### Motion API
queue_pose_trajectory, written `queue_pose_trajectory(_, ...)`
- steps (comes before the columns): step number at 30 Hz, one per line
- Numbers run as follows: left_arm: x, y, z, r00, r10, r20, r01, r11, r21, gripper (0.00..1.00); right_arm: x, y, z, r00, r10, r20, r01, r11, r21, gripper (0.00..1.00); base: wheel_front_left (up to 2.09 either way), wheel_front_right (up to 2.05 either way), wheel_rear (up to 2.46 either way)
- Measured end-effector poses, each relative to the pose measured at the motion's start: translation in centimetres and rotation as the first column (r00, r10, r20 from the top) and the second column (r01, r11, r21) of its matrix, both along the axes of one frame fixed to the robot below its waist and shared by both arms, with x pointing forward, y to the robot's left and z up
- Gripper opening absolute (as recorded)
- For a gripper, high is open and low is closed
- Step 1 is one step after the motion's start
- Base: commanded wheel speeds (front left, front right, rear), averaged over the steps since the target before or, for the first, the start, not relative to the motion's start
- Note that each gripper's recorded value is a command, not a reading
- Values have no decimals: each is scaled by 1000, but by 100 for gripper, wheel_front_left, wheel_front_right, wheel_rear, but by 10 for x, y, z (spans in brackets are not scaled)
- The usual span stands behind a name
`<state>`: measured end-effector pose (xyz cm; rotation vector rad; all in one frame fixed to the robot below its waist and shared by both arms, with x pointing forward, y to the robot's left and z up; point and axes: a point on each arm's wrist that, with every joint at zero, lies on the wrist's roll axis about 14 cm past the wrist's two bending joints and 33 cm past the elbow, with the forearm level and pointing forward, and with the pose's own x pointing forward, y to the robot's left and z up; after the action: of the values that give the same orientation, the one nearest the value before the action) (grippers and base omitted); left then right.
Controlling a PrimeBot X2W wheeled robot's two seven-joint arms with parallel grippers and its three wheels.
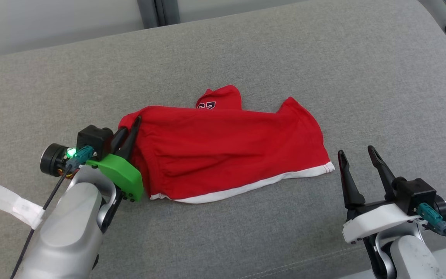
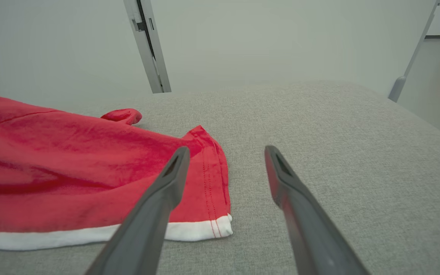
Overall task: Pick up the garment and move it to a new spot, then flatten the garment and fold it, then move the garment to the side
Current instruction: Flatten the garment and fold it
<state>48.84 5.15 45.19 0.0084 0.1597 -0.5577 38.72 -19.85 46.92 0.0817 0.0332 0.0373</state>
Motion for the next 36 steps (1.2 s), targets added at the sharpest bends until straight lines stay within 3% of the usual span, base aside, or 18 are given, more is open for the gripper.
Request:
queue_pose_trajectory(2, 1, 0, -6, 1000, 6, -16, -6, 1000, -2, 96, -1, -2, -2, 1000, -9, -6, 9, 1000, 0, 100, 0, 0, 0)
queue_pose_trajectory(3, 1, -1, -7, 1000, 8, -22, -8, 1000, -6, 100, -1, -4, -3, 1000, -14, -9, 14, 1000, -1, 100, 0, 0, 0)
queue_pose_trajectory(12, -18, 12, -4, 997, 74, -30, -76, 995, -64, 100, 1, 6, 1, 1000, 12, 6, -12, 1000, 6, 100, 0, 0, 0)
queue_pose_trajectory(21, -45, 53, 26, 978, 202, 56, -195, 974, -118, 100, -5, 24, 11, 998, 58, 33, -59, 998, 22, 100, 0, 0, 0)
queue_pose_trajectory(30, -81, 120, 71, 885, 420, 202, -391, 904, -172, 100, -15, 36, 29, 992, 94, 90, -96, 995, 19, 100, 0, 0, 0)
queue_pose_trajectory(36, -109, 152, 83, 827, 502, 255, -471, 865, -174, 100, -18, 46, 44, 983, 125, 134, -127, 992, 6, 100, 0, 0, 0)
